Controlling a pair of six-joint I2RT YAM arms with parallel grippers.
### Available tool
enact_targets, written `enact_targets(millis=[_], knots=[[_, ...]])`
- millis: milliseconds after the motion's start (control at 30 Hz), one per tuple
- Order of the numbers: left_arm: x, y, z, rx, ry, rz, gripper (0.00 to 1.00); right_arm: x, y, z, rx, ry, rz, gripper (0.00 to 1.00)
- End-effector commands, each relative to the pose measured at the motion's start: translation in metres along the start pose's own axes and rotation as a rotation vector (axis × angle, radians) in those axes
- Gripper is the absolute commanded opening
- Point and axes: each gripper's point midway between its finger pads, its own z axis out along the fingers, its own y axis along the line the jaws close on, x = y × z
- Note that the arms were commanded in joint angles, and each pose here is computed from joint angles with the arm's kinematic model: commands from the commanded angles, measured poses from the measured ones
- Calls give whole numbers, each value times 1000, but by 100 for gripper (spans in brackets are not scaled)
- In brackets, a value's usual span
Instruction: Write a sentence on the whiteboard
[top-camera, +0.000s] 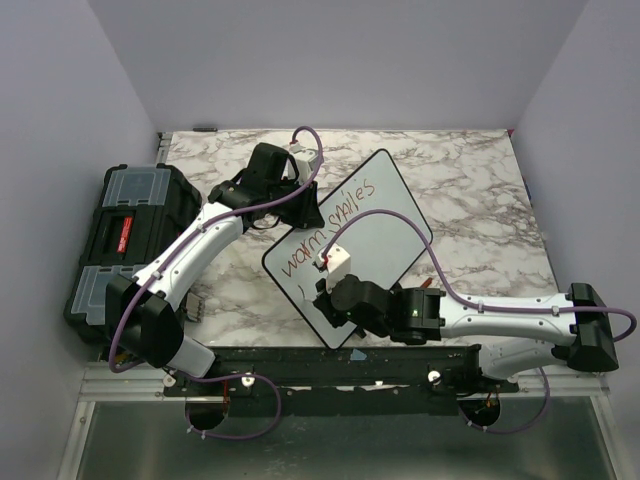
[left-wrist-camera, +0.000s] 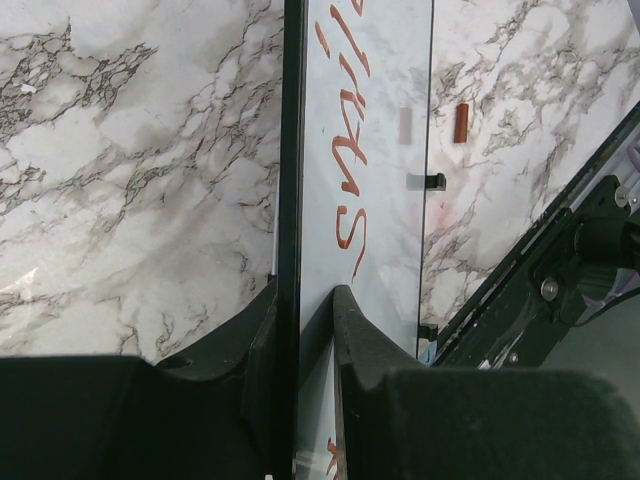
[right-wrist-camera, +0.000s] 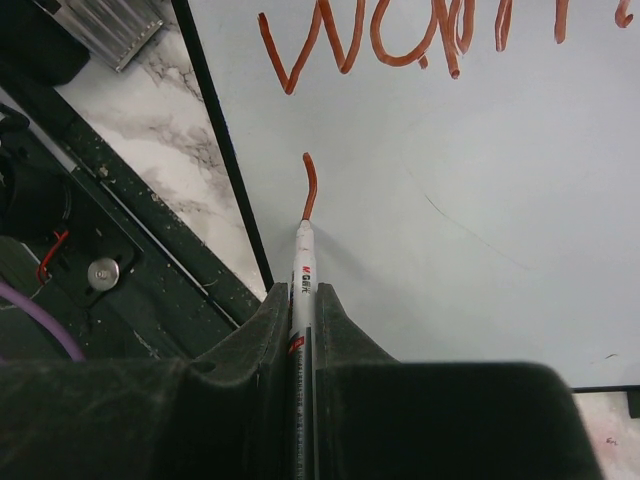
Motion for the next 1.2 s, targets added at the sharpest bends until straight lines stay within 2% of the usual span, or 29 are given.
enact_targets(millis=[0, 633, 1167], knots=[[14, 19, 3, -85, 53, 45, 0, 20, -4, 3, 13, 64, -22, 1], [14, 19, 3, -85, 52, 45, 0, -29, -13, 5, 129, -72, -21, 1], [14, 19, 2, -86, 50, 46, 0, -6, -22, 1, 140, -18, -10, 1]])
